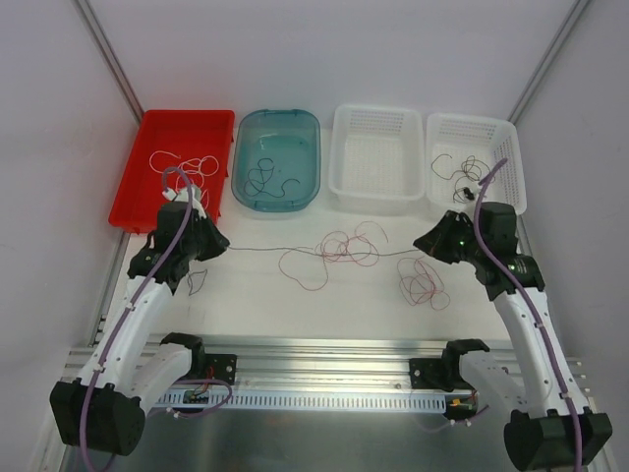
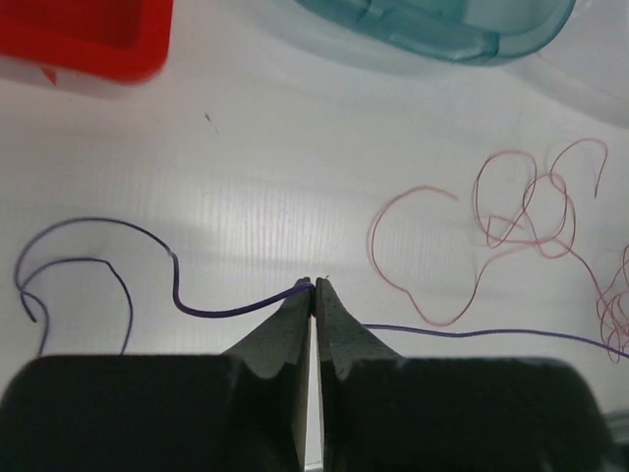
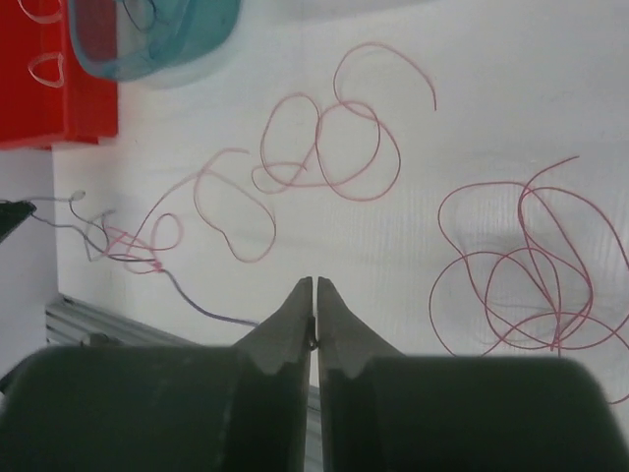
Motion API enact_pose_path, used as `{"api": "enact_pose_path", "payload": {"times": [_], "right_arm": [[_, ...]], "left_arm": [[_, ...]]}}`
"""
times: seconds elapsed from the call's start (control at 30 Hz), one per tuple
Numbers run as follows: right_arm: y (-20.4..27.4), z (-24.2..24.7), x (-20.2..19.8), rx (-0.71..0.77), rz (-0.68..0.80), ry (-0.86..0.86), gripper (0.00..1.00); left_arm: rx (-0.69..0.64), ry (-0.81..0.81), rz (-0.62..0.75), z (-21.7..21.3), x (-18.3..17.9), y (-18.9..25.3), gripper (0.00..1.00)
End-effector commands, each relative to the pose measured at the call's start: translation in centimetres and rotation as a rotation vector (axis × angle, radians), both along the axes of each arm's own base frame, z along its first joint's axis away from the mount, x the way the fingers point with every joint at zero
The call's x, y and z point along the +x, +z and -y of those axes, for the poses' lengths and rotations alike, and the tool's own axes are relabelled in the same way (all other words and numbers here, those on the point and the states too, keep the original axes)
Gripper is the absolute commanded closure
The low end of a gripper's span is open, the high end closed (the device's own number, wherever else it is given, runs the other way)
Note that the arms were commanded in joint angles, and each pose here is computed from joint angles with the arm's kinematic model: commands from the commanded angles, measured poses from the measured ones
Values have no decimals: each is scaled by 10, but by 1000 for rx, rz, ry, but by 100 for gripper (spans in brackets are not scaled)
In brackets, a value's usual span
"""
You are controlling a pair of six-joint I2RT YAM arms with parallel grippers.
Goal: Untangle the cables
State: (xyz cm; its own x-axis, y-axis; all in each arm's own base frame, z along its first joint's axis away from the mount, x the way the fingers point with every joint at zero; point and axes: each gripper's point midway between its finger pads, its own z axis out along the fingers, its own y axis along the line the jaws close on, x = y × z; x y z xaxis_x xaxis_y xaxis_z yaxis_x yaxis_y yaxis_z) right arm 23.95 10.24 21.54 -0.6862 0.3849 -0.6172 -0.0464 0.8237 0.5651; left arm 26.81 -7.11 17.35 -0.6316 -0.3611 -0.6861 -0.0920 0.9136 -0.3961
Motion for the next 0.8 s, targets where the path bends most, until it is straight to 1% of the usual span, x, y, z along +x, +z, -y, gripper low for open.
{"api": "enact_pose_path", "payload": {"times": [0.0, 0.03, 0.07, 0.1, 0.17, 0.2, 0.23, 0.27, 0.3, 0.33, 0.43, 0.47, 0.5, 0.57, 0.6, 0.67, 0.7, 0.73, 0.77], "right_arm": [[-23, -24, -4, -30, -44, 127, 90], [-35, -28, -8, -39, -80, 149, 80], [-44, -33, -11, -49, -115, 171, 73], [-59, -35, -15, -85, -167, 181, 66], [-76, -30, -17, -160, -197, 168, 57], [-81, -32, -22, -182, -206, 184, 50], [-83, -31, -24, -199, -207, 183, 48], [-85, -30, -25, -230, -197, 188, 45], [-83, -31, -25, -243, -184, 194, 44], [-81, -32, -25, -255, -171, 199, 44], [-70, -40, -24, -283, -114, 230, 43], [-68, -46, -26, -292, -98, 251, 43], [-64, -50, -24, -282, -86, 252, 42], [-68, -57, -22, -278, -102, 254, 42], [-70, -64, -21, -256, -107, 246, 42], [-75, -77, -17, -247, -111, 253, 42], [-79, -81, -16, -247, -113, 255, 42], [-81, -85, -15, -235, -118, 241, 42], [-85, -93, -11, -235, -115, 246, 43]], "left_arm": [[-116, -72, -108, 23, -19, -38, 96], [-143, -94, -140, 29, -26, -46, 91], [-156, -99, -181, 31, -34, -60, 85], [-165, -105, -197, 33, -39, -65, 74], [-197, -131, -216, 38, -51, -72, 58], [-211, -145, -196, 40, -55, -68, 43], [-226, -154, -194, 43, -58, -67, 36], [-251, -176, -197, 48, -63, -65, 25], [-263, -189, -187, 51, -64, -62, 25], [-284, -200, -177, 54, -67, -57, 18], [-318, -260, -172, 68, -73, -46, 11], [-312, -301, -167, 77, -76, -41, 11], [-297, -301, -170, 79, -75, -41, 11], [-277, -331, -158, 89, -72, -31, 11], [-244, -353, -177, 97, -74, -36, 11], [-230, -366, -169, 107, -68, -31, 11], [-219, -376, -197, 113, -68, -37, 11], [-227, -352, -202, 116, -63, -37, 11], [-239, -349, -179, 122, -56, -32, 12]]}}
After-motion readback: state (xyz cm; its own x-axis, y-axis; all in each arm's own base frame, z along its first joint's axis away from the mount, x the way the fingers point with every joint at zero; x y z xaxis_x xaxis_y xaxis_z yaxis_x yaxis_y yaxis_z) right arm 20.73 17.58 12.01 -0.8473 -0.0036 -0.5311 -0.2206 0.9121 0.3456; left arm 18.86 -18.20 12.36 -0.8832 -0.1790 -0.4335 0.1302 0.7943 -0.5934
